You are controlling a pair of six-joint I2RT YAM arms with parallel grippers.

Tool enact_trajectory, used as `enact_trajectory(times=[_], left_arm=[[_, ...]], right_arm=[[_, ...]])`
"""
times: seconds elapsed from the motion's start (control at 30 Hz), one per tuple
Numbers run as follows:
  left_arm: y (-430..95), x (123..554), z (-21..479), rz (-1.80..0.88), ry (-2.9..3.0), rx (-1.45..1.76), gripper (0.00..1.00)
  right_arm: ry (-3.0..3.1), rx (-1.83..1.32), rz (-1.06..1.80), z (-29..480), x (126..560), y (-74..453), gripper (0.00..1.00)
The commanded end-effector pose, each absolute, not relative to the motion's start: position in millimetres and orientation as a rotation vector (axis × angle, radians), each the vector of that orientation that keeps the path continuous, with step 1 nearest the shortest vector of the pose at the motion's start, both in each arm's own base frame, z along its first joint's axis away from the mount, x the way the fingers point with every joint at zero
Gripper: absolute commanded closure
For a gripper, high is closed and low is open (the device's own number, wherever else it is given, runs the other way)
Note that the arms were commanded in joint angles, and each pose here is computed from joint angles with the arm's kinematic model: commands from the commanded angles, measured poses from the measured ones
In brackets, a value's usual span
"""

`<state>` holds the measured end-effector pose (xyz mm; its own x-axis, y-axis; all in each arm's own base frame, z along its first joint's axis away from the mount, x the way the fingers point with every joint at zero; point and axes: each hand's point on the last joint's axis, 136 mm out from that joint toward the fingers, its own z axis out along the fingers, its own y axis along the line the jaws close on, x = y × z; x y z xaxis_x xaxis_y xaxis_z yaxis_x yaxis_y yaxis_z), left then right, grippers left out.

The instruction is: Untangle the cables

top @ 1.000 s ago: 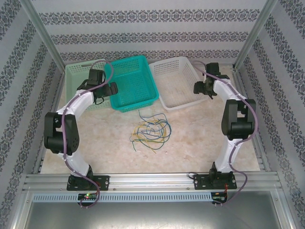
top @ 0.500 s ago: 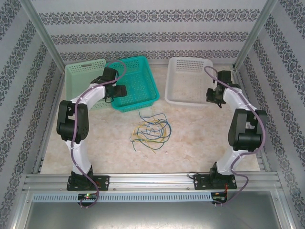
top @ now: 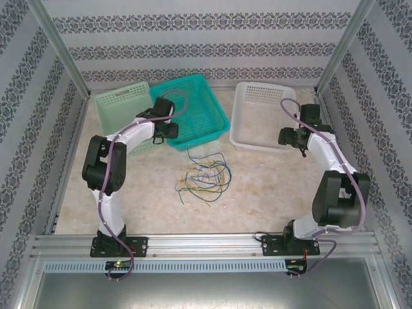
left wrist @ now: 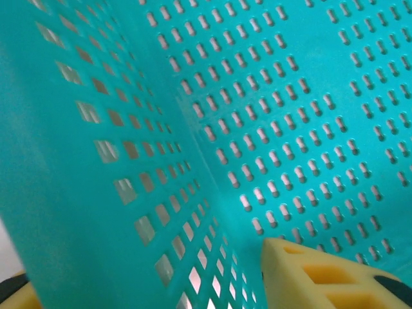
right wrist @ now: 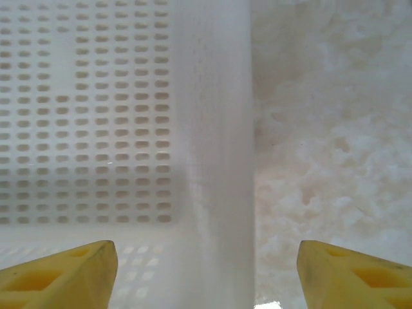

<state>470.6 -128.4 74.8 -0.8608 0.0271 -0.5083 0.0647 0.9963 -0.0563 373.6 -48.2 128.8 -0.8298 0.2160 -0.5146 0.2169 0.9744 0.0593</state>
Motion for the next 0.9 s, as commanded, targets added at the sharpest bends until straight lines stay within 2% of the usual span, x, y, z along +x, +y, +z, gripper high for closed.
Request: enact_trajectory(times=[0.0,0.2,0.4,0.57,0.67,0.87], left_arm=[[-136.2,456.5,76.6,-0.049,2.602,0.189,0.5],[-127.8,444.9,81.2,0.015,2.583,0.281,0.51],[-124.0,446.4,86.6,0.078,2.56,0.389,0.51],[-132.8,449.3,94.9,0.028,2.509,0.447,0.52],[-136.3,452.8,100.0,0.011,2.483,0.446,0.51],[-148.4,461.4,107.0,-0.052,2.452,0.444,0.49]], right_arm=[[2.506,0.298,0.053,160.3,362.8,-33.6,0.25],[2.433,0.093,0.349,191.4,334.3,54.9,0.3],[2.517,-0.045,0.654,163.7,300.2,145.0,0.36],[2.604,0.034,0.777,123.4,294.9,186.7,0.39],[2.598,-0.018,0.84,119.2,295.3,212.8,0.4],[2.641,-0.031,0.806,100.6,299.1,223.7,0.4]])
